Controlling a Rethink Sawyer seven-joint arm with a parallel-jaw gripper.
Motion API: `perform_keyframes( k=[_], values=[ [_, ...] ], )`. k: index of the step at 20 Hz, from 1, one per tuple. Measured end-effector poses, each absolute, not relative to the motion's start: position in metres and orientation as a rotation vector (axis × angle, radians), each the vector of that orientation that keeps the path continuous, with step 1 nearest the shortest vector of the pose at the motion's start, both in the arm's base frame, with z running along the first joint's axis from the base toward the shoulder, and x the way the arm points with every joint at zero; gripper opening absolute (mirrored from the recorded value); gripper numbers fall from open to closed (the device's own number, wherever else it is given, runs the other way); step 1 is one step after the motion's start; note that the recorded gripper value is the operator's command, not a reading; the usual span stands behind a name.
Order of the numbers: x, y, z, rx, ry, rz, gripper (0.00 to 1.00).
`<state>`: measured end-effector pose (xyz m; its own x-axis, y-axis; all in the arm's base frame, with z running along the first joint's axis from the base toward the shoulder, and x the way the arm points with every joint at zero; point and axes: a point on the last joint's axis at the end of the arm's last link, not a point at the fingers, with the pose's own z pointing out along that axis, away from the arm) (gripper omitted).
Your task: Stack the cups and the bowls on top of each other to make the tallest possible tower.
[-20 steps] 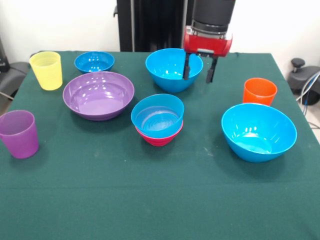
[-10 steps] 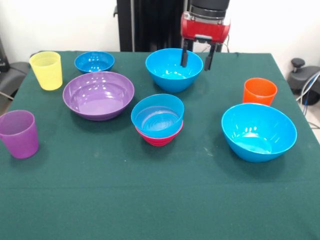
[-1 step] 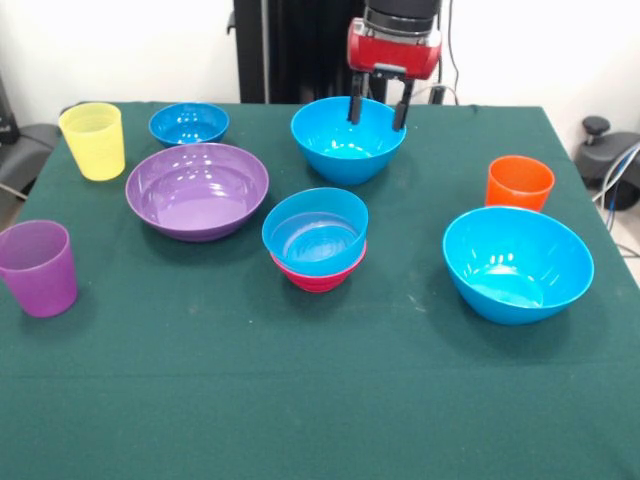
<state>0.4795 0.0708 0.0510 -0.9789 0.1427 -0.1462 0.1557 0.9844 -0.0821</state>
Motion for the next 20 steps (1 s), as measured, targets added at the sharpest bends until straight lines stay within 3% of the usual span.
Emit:
perform_keyframes(
  k=[10, 20],
  values=[
    [0.456, 0.072, 0.006, 0.155, 2.958, -0.15, 1.0],
    [0.455, 0.072, 0.003, 0.152, 2.951, -0.149, 1.0]
  ],
)
